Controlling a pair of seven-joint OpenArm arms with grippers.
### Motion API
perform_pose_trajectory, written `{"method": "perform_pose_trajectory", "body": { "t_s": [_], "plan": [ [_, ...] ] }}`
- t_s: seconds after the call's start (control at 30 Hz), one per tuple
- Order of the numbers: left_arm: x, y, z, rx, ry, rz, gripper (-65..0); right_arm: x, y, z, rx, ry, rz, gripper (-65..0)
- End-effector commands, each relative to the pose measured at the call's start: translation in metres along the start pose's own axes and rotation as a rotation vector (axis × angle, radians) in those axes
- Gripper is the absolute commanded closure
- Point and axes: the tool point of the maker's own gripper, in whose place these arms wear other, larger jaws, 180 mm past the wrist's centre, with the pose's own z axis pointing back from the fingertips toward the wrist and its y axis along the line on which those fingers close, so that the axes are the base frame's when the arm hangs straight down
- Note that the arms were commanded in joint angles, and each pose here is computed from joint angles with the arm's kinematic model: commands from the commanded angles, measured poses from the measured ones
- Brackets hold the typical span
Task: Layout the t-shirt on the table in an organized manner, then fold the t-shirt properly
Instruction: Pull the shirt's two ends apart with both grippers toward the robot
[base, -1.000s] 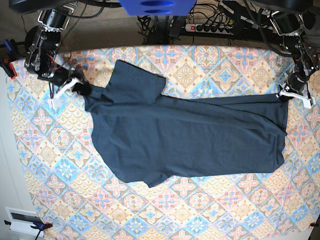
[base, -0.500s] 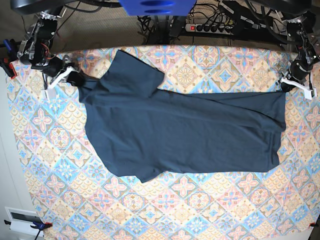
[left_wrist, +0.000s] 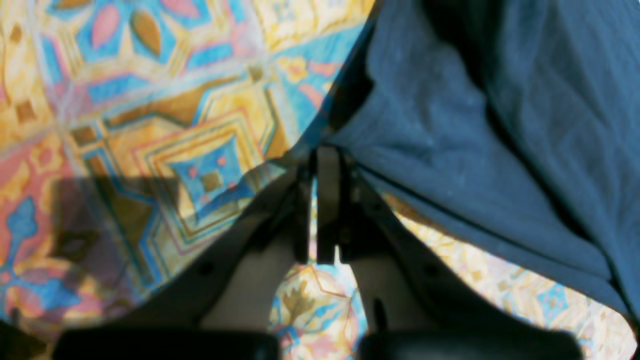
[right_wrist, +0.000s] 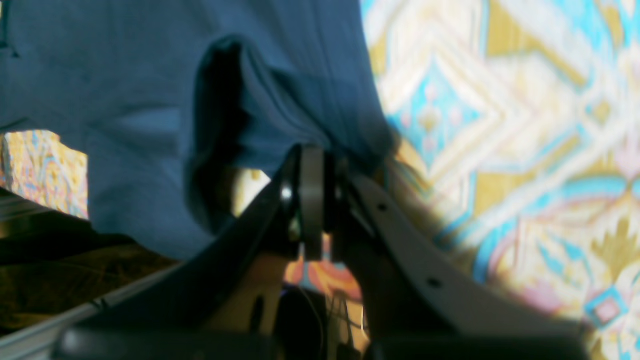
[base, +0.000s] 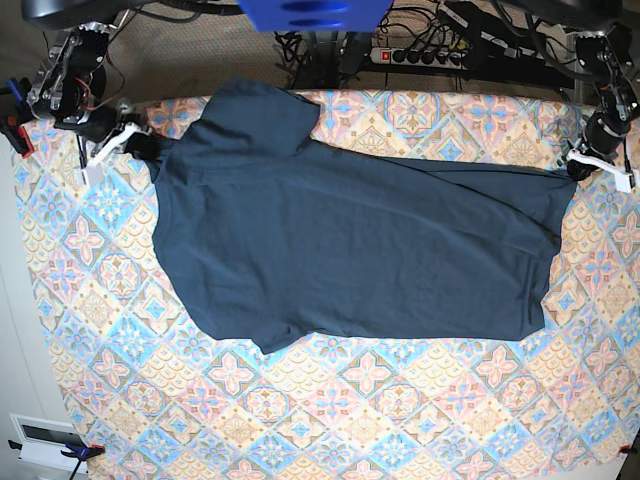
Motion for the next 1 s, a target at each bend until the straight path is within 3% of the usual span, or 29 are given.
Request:
{"method": "perform_pose_trajectory", "body": {
  "t_s": [0.0,0.13,0.5,0.83,0.97],
  "plan": [
    [0.012,-0.003,0.010,-0.010,-0.029,-0.043,0.0,0.012,0.001,0.006,0.001,-0.033,0.025,0.0],
    [0.007,-0.011,0.024,-0.026,-0.023,-0.078,0.0,-0.001,-0.003,0.009,-0.009,-0.008,0.011,0.0],
    [0.009,0.016,0.067,0.039,-0.048,-0.070,0.0,-0.003,-0.004,0.008,-0.010,-0.004,0.006,0.0],
    [0.000,0.023,0.071,0.059,-0.026,-0.071,0.0,-0.003,-0.005,0.007,-0.010,-0.005,0.005,-0.1],
    [0.013,0.015,0.064,0.040,-0.063,-0.064,0.0,-0.002,-0.003,0.009,-0.013,-0.007,0.014,-8.6]
  ]
}}
